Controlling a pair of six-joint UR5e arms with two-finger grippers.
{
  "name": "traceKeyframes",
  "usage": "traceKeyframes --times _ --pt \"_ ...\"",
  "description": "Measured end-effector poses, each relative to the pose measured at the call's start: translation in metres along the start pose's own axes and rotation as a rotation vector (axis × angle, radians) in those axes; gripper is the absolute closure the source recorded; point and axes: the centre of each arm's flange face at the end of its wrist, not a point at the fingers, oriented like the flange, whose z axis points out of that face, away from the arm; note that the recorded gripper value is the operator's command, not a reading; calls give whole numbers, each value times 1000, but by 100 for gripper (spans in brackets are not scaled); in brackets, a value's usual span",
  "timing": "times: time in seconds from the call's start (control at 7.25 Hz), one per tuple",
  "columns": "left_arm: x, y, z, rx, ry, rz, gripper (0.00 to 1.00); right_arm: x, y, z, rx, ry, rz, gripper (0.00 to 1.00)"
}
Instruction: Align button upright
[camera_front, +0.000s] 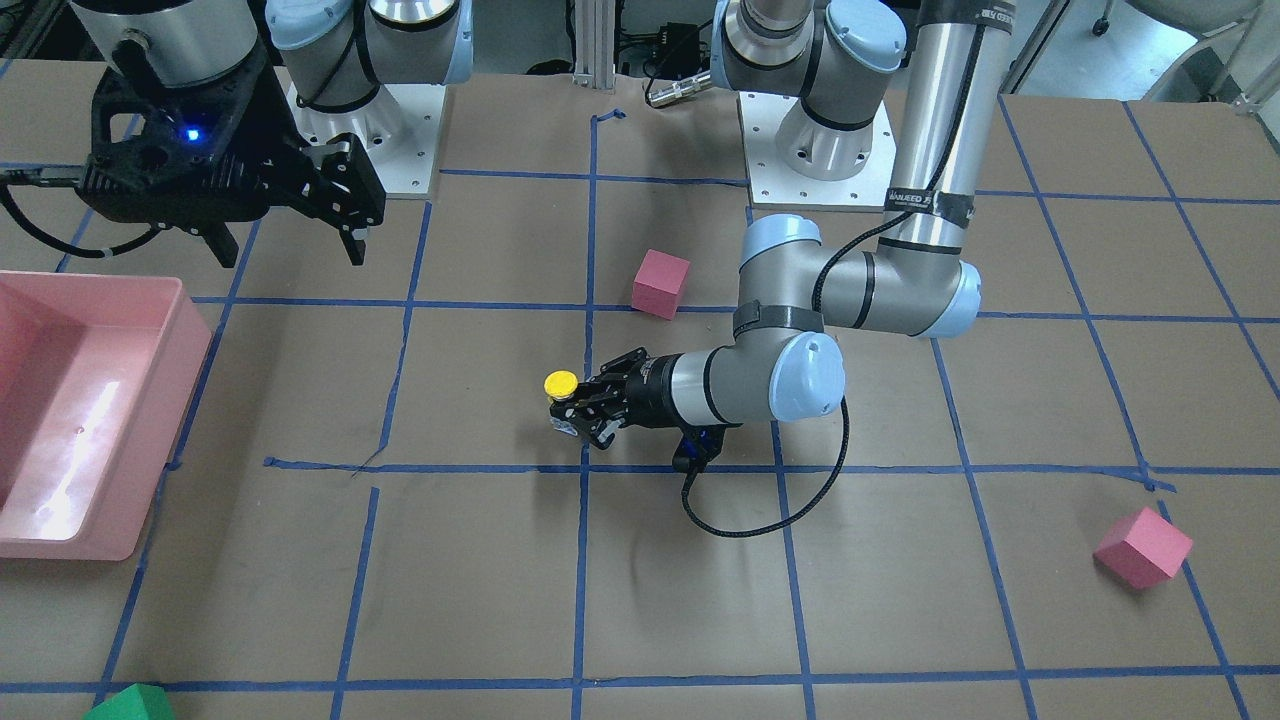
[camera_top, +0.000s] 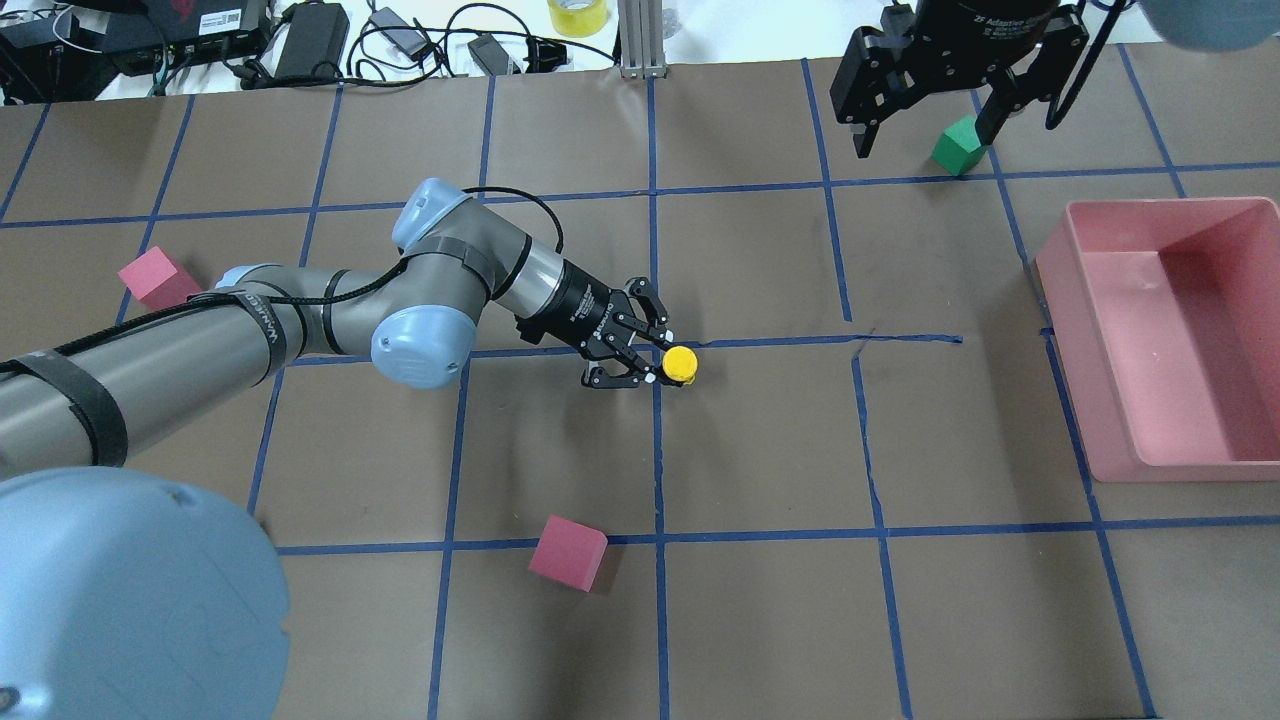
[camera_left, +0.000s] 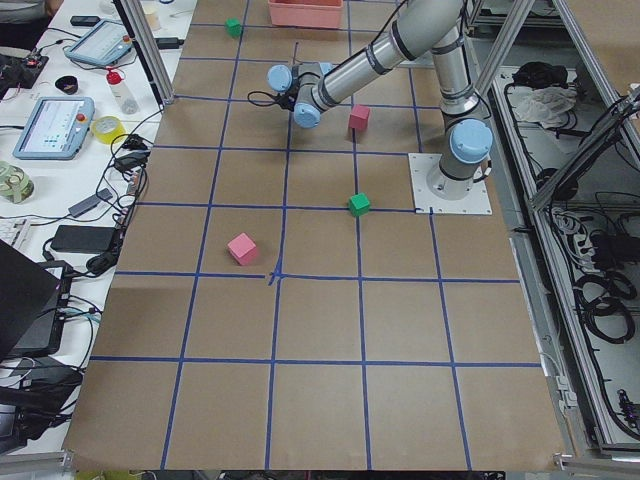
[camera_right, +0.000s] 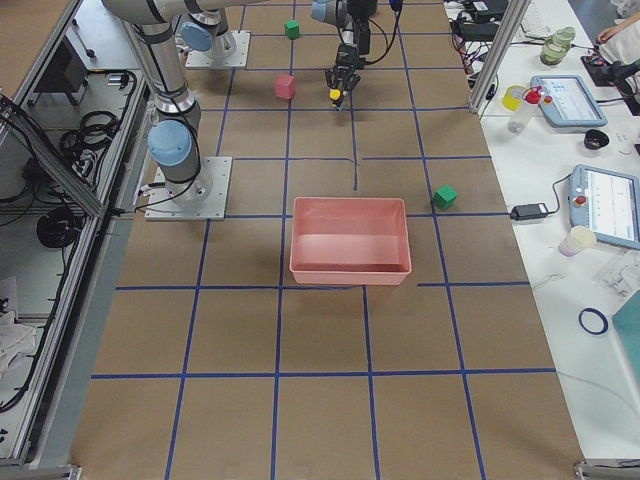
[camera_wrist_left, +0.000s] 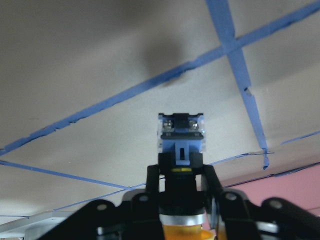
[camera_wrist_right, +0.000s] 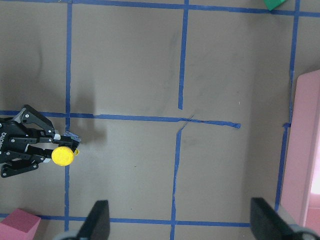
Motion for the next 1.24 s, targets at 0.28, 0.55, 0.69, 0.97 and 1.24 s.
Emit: traceKeyframes --times 0.28,0.55,0.69,0.97,1.24 --pt "-4 -22 2 -15 0 -44 1 0 0 0 0 0 -1 0" --pt "-4 -32 -3 -12 7 -82 0 0 0 0 -1 0 -1 0" --pt "2 -28 -12 1 19 -103 0 0 0 0 -1 0 -1 0" --pt "22 -13 -45 106 40 -96 0 0 0 1 -1 0 -1 0" --pt "30 4 -86 330 -16 30 0 0 0 0 -1 -1 -1 0"
